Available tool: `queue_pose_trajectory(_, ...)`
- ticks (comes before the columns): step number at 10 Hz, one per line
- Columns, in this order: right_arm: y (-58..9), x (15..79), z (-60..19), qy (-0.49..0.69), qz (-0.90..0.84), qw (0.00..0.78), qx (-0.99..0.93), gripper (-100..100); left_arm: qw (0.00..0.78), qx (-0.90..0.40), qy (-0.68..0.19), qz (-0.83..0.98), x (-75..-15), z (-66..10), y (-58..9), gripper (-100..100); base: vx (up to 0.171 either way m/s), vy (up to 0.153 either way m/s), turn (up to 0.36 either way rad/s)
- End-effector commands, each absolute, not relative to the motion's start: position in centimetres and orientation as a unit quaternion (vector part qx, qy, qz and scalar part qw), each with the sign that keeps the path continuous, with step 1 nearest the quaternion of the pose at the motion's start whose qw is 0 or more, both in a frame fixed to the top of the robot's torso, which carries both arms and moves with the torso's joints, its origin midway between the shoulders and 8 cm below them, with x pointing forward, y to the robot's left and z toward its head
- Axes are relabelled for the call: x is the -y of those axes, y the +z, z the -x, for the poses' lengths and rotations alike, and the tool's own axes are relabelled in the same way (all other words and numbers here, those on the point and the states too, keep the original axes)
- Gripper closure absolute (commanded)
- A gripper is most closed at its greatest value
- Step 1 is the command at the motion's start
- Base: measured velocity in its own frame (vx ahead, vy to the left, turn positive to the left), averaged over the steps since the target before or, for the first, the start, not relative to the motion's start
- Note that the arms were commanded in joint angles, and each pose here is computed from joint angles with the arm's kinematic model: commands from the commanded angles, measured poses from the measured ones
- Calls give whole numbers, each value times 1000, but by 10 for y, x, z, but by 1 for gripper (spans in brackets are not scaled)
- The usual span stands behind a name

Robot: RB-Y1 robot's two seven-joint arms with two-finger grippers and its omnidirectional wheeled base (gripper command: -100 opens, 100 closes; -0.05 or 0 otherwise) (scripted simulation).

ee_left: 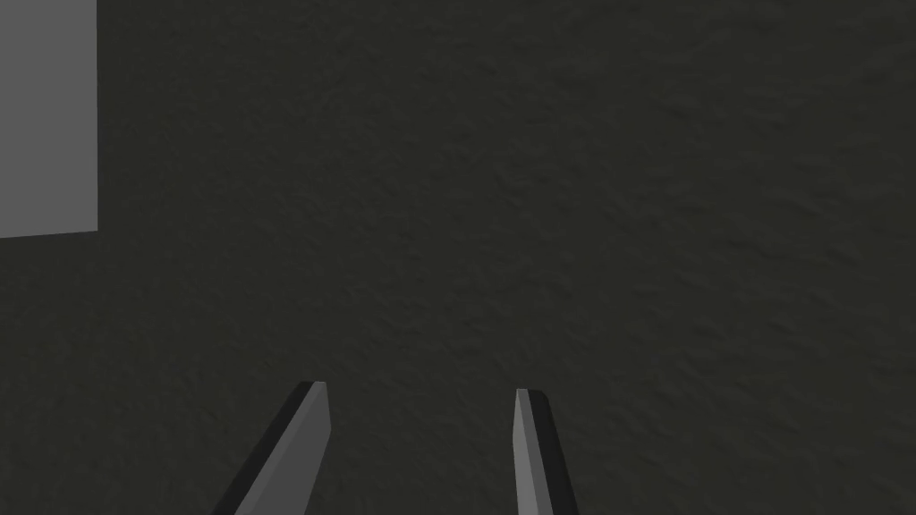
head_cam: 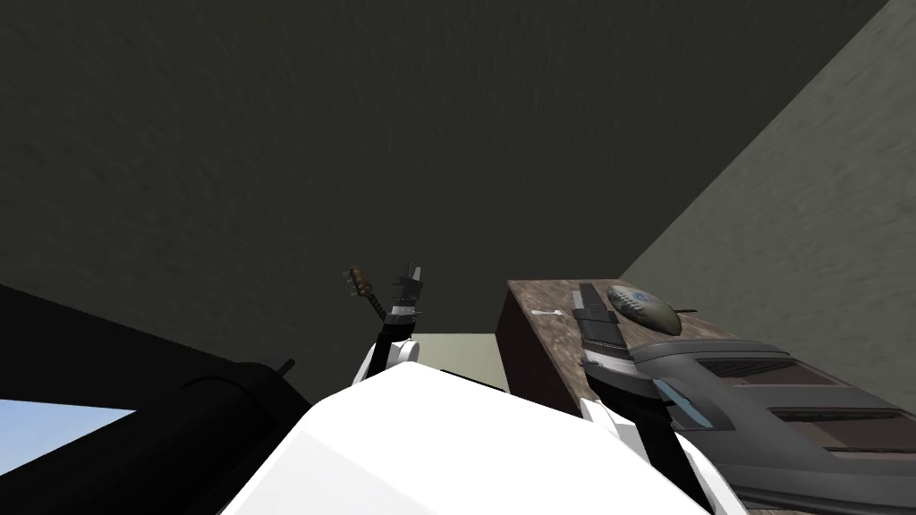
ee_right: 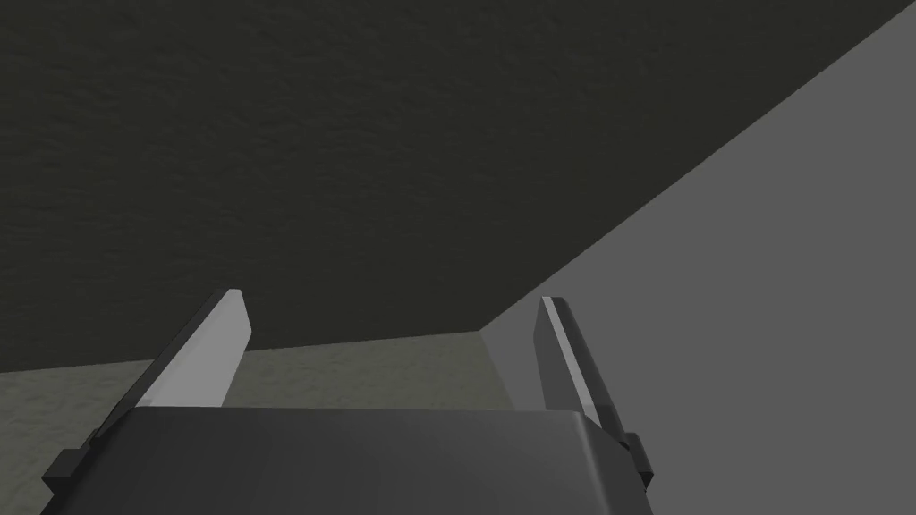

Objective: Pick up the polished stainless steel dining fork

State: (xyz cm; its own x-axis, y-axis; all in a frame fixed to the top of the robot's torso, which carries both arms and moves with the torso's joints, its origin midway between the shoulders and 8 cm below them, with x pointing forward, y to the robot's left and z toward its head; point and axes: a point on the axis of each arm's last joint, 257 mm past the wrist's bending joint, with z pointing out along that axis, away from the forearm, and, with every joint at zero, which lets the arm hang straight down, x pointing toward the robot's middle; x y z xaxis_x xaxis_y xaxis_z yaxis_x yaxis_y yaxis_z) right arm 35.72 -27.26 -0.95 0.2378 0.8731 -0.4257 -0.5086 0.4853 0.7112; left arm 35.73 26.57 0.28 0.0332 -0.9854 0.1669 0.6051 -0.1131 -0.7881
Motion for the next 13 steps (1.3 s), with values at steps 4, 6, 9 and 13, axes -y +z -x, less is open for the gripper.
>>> queue_pose_trajectory(4,-25,281,-361,427,-184,755,-462,-100,615,-256,-647,372,-266,-357,3,0,-18,-4,46)
queue_pose_trajectory(6,-32,285,-363,413,-167,754,-482,-100,615,-256,-647,372,-266,-357,3,0,-12,-5,48)
queue_pose_trajectory(9,-47,297,-366,380,-136,752,-521,-100,615,-256,-647,372,-266,-357,3,0,-16,-3,59)
queue_pose_trajectory(13,-63,309,-370,342,-96,746,-563,-100,615,-256,-647,372,-266,-357,3,0,-14,-4,63)
